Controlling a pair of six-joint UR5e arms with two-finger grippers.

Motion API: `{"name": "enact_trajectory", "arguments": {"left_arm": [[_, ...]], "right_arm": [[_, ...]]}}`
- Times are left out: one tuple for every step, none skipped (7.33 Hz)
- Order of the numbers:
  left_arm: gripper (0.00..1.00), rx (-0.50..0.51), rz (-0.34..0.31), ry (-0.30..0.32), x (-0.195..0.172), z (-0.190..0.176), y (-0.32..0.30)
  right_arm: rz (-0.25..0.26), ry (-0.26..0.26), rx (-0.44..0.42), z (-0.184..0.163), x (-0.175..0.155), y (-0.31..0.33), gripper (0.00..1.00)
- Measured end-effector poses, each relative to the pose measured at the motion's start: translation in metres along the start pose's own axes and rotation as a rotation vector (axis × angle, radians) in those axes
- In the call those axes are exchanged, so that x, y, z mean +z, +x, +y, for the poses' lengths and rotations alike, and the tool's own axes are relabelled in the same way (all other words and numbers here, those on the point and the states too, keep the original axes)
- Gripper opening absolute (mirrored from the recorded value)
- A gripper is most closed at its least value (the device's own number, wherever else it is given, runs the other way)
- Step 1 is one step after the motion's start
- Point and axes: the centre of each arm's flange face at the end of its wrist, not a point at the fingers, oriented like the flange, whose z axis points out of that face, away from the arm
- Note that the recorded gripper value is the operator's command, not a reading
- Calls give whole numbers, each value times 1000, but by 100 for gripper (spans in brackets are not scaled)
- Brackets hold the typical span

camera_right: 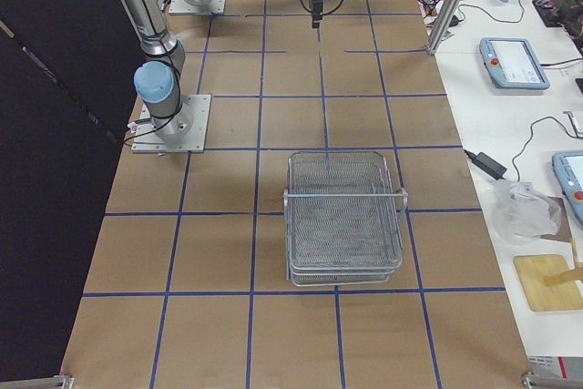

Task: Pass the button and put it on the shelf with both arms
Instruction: 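Carry the switch with the left gripper toward the right gripper while the right gripper approaches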

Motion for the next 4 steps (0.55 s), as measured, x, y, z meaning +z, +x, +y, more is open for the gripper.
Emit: {"name": "enact_trajectory", "arguments": {"left_arm": [[0,51,5,36,7,-61,12],[0,52,-1,87,11,-117,29],[0,36,-19,153,13,-163,42],[0,40,-41,223,16,-203,54]], "right_arm": [[-20,8,-138,-2,-1,18,100],[-79,32,-268,-4,-1,42,100],[-159,71,-398,-4,0,65,100],[-234,128,-564,-4,0,76,100]]}}
